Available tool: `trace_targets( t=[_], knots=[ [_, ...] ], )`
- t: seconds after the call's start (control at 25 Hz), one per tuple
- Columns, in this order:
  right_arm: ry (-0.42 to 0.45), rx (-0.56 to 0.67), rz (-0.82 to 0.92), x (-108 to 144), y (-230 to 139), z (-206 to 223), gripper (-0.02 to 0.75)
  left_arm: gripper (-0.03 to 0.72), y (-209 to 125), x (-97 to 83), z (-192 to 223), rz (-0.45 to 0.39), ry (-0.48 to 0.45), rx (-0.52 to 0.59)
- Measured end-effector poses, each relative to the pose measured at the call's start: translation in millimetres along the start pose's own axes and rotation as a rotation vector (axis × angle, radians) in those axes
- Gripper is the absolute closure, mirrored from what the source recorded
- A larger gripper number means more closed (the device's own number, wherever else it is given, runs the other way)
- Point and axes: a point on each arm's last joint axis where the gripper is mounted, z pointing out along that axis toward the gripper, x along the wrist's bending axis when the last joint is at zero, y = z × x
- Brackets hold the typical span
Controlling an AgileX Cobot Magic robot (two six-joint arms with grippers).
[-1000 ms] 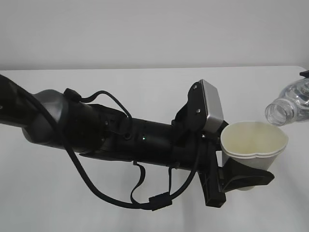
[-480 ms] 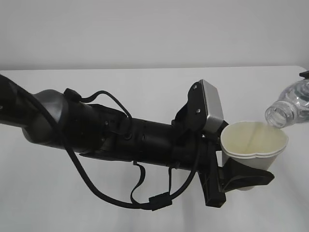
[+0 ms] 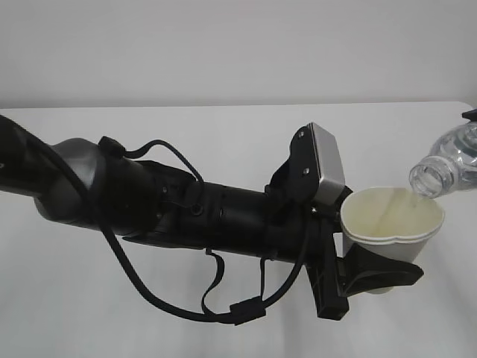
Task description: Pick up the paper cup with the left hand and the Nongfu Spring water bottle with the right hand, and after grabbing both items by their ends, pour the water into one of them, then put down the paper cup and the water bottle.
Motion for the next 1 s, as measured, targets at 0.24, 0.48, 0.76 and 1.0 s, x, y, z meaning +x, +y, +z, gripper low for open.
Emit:
trace_targets(
  t=[0.24, 0.48, 0.76, 1.0],
  knots=[
    [0.000, 0.000, 0.000, 0.0, 0.0, 0.0, 0.337, 0.258, 0.0, 0.0, 0.0, 0.000, 0.000, 0.000],
    [0.000, 0.000, 0.000, 0.0, 0.0, 0.0, 0.337, 0.258, 0.0, 0.0, 0.0, 0.000, 0.000, 0.000],
    [0.000, 0.000, 0.000, 0.0, 0.0, 0.0, 0.337, 0.258, 0.0, 0.0, 0.0, 0.000, 0.000, 0.000],
    [-0.002, 0.004, 0.000, -0.6, -0.4, 0.0, 0.337, 0.258, 0.0, 0.0, 0.0, 0.000, 0.000, 0.000]
  ],
)
